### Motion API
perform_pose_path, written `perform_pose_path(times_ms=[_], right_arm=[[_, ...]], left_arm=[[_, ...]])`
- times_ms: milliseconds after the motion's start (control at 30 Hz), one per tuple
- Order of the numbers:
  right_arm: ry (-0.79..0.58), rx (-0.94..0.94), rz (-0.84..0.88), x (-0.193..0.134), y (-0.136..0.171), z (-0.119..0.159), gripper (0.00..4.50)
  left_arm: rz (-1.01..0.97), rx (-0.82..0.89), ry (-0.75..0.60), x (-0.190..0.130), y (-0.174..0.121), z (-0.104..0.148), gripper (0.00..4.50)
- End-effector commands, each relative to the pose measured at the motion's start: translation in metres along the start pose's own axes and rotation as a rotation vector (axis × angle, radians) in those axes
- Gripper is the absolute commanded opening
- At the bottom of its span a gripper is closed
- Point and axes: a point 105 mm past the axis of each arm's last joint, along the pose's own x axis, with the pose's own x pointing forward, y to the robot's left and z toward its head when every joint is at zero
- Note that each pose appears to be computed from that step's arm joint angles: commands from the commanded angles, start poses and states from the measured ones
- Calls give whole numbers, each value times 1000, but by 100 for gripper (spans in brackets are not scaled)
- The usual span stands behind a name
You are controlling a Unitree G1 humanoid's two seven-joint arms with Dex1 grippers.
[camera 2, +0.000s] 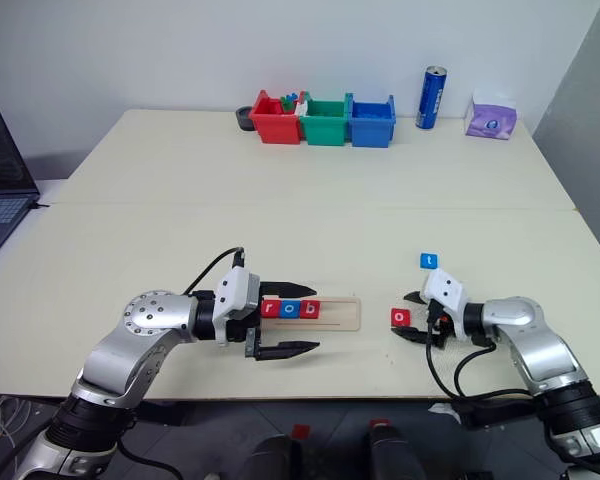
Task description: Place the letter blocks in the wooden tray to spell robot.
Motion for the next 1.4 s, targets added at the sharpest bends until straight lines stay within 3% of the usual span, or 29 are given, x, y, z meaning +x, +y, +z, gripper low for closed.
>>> perform_pose_path(times_ms=[33, 133, 233, 367, 567, 733, 1400], right_arm=[[22, -46, 29, -1, 6, -4, 245], [7, -53, 36, 1, 7, 1, 144], [-14, -71, 47, 2, 8, 9, 145], [-97, -128, 82, 15, 14, 47, 145], [-151, -178, 139, 41, 24, 83, 145], [-132, -203, 168, 53, 25, 81, 145], [-94, -246, 204, 76, 19, 73, 145]], left_arm=[[1, 38, -13, -1, 2, 8, 450], [2, 39, -16, -2, 3, 9, 450], [14, 41, -9, -4, 6, 7, 450], [63, 37, 4, -17, 13, 5, 450], [185, 9, 73, -64, 23, -8, 450], [216, -16, 99, -79, 15, -17, 450], [213, -5, 57, -68, 10, -3, 450]])
